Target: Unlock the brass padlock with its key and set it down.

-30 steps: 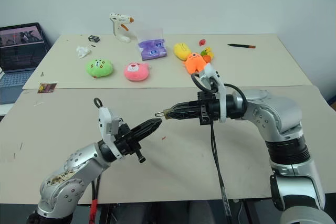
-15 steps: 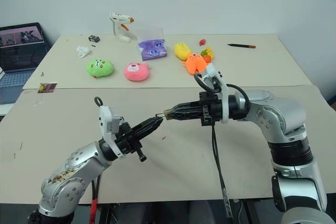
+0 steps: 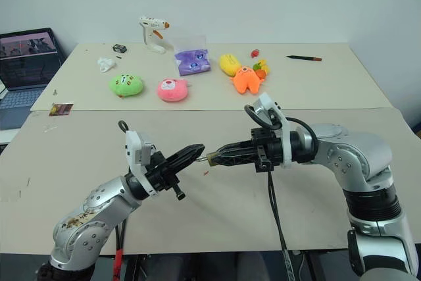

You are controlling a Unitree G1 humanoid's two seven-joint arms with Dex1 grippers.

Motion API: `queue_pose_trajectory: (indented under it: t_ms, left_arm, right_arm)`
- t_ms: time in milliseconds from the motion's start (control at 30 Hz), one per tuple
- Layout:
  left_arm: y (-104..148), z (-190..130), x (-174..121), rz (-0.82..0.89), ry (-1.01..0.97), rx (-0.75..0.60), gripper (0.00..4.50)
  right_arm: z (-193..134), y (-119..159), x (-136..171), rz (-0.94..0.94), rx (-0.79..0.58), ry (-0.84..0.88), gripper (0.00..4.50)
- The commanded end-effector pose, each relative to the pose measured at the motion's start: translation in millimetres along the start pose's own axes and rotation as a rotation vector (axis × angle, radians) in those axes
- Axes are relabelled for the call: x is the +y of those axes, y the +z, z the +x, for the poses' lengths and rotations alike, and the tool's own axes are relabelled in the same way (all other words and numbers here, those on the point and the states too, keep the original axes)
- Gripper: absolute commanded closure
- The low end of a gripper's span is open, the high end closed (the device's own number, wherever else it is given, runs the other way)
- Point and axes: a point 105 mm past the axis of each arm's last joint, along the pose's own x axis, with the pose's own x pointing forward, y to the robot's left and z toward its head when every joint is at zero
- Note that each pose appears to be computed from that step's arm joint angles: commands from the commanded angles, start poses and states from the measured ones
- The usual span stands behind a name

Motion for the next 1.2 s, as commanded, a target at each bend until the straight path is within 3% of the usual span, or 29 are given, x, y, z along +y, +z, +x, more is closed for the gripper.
queue_pose_trajectory:
  t_ms: [33,300,633,1200]
  left_arm:
    - [10,2,-11,0.023,-0.042,-0.037,4.46]
    - [11,6,-11,0.022,-0.048,-0.039,4.46]
    - [12,4,-11,0.027,-0.038,-0.046,4.46]
    - [16,4,-9,0.065,-0.013,-0.077,4.46]
  right_arm:
    - [-2,8,1,-0.048,-0.016,-0.007,4.32]
    - [-1,3,-21,-0.057,0.006,-0.062,4.32]
    - [-4,17,-35,-0.098,-0.006,-0.074,4.32]
    - [-40,14,-46,-0.092,0.032,-0.138,4.32]
